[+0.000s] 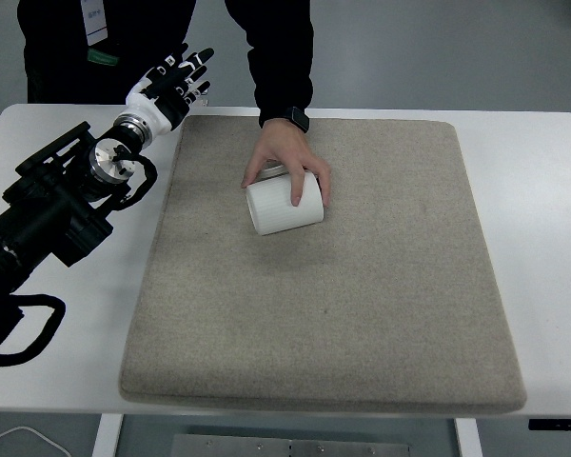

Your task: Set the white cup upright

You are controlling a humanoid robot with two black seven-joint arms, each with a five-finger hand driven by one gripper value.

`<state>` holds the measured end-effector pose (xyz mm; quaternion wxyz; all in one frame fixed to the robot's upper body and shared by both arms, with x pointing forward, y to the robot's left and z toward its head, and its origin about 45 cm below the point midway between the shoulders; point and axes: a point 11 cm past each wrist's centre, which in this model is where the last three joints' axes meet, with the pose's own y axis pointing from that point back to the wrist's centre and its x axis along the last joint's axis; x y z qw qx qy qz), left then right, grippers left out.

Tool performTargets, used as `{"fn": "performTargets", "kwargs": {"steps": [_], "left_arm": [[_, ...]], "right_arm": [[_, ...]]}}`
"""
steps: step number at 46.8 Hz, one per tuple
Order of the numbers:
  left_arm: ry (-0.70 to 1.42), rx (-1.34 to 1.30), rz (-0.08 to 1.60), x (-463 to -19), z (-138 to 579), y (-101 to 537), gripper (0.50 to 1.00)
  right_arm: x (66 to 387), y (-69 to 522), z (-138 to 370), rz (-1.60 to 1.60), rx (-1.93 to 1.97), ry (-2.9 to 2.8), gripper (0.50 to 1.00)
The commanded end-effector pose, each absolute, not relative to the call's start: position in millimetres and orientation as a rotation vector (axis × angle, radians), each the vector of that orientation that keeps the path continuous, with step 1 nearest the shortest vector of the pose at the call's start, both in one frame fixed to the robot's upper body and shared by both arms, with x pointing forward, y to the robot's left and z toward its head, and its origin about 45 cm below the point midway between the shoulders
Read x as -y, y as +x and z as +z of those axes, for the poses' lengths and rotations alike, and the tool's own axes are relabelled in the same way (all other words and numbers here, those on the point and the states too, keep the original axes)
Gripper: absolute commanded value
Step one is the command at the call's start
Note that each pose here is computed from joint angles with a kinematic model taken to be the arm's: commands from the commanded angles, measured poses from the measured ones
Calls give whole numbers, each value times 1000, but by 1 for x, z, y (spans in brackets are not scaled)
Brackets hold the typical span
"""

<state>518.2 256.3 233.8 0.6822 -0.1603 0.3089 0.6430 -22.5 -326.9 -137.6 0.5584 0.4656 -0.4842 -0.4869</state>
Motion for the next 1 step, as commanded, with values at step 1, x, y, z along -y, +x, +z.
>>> {"fn": "performTargets", "kwargs": {"steps": [1], "left_arm": [[-360,-692,1443,-257,234,518,996]], "right_arm": [[327,-22,-138,-1151,1144,1097,930]]}}
